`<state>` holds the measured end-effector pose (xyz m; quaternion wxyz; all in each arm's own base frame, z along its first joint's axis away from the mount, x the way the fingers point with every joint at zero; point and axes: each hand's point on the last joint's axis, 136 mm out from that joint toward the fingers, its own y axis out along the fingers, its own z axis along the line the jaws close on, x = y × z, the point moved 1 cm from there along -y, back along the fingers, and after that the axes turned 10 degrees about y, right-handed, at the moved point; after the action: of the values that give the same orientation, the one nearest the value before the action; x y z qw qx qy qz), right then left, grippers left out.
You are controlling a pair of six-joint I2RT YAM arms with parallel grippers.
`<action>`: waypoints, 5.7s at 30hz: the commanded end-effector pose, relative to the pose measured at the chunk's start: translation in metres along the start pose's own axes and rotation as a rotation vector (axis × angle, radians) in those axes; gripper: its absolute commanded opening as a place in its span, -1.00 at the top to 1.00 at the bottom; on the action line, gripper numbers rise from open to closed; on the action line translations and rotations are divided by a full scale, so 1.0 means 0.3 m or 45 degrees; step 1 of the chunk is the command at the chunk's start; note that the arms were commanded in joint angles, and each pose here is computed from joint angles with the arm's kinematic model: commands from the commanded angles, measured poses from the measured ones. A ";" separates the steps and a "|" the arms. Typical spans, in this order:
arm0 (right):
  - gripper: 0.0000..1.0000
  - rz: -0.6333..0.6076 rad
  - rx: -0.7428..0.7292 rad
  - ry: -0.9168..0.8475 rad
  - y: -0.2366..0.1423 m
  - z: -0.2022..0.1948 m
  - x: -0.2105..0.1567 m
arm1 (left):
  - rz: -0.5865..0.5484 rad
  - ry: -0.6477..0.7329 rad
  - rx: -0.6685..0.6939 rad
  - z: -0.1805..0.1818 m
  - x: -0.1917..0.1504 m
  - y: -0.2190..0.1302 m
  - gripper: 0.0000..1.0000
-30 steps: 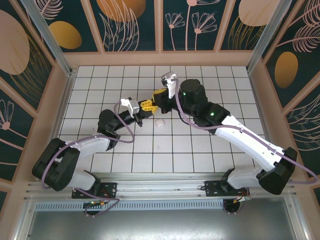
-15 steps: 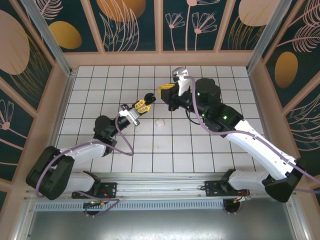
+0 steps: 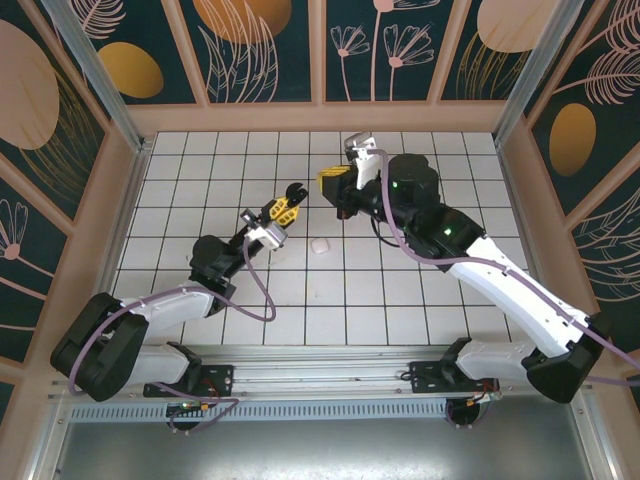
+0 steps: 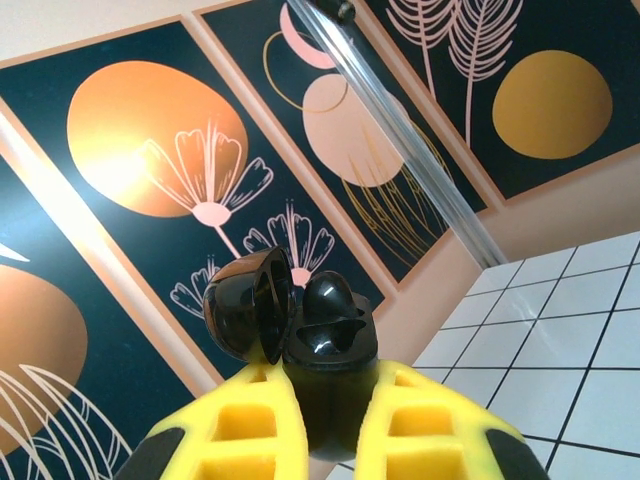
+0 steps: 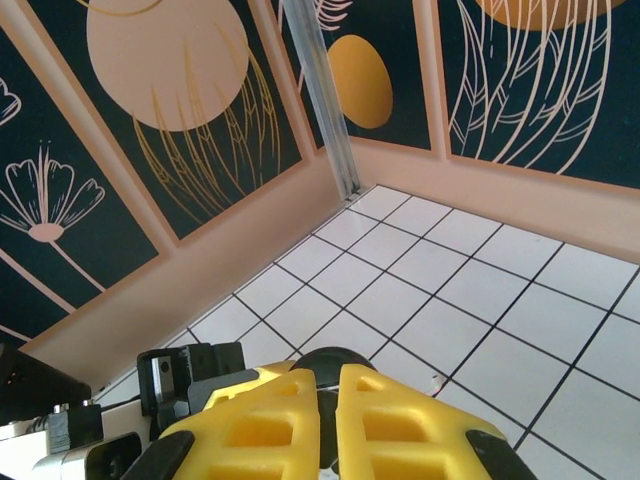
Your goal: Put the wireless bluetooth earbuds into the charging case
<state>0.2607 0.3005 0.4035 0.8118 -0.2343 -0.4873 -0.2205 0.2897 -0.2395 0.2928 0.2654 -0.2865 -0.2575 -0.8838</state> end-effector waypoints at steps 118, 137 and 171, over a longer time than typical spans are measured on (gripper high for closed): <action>0.74 0.410 -0.881 0.360 0.270 -0.251 -0.345 | 0.109 -1.019 -0.091 0.024 0.002 0.176 1.00; 0.77 0.416 -0.742 0.477 0.210 -0.236 -0.340 | -0.005 -0.982 -0.163 -0.001 0.043 0.168 1.00; 0.85 0.306 -0.554 0.148 0.109 -0.167 -0.334 | -0.097 -0.994 -0.214 0.013 0.075 0.154 1.00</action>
<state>0.2900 0.3096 0.3196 0.7881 -0.4116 -0.3555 -0.2882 0.2963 -0.2918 0.2729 0.1270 -0.6642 -0.2009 -0.7088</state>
